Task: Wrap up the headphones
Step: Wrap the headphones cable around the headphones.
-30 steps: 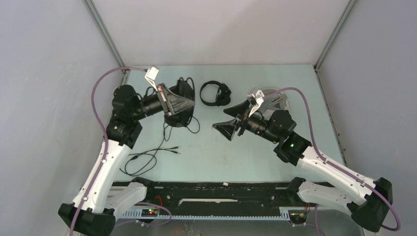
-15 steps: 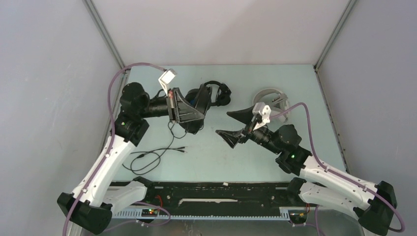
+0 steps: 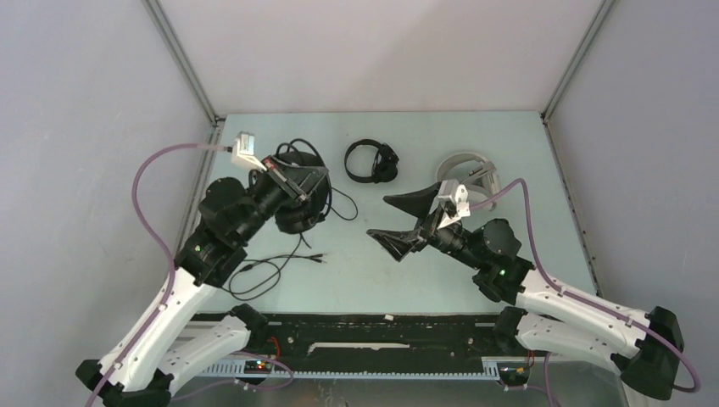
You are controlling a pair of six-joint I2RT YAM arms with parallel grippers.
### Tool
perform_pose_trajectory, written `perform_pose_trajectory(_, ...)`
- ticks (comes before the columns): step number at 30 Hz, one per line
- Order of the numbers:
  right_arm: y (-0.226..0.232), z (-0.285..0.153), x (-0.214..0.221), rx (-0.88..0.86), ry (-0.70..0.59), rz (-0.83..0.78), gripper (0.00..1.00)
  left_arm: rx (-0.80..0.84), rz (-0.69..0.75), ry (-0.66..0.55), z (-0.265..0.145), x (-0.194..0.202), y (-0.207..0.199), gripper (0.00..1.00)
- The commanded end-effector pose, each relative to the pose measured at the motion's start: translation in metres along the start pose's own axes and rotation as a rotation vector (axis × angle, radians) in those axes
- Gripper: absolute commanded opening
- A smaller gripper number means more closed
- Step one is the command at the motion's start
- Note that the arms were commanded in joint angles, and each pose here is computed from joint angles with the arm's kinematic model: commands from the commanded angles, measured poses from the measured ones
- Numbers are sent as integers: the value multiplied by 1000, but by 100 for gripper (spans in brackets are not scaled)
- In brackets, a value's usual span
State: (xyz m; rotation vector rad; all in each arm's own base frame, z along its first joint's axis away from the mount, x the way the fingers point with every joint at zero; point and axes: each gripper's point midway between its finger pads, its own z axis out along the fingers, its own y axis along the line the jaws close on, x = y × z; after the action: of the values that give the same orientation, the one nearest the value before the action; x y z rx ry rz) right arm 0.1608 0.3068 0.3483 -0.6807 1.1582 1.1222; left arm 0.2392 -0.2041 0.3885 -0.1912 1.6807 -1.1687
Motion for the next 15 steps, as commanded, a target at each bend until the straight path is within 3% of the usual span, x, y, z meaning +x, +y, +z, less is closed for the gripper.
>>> perform_pose_trajectory(1,-5,14,-11,76,-81,80,85,-157,-97,-286,9,-39,20,0)
perform_pose_trajectory(7,-6,28,12,104,-51,156,81,-340,-138,-311,19,-30,47,0)
perform_pose_trajectory(15,-15,27,27,142,1,86,86,-360,-101,-311,18,-28,52,0)
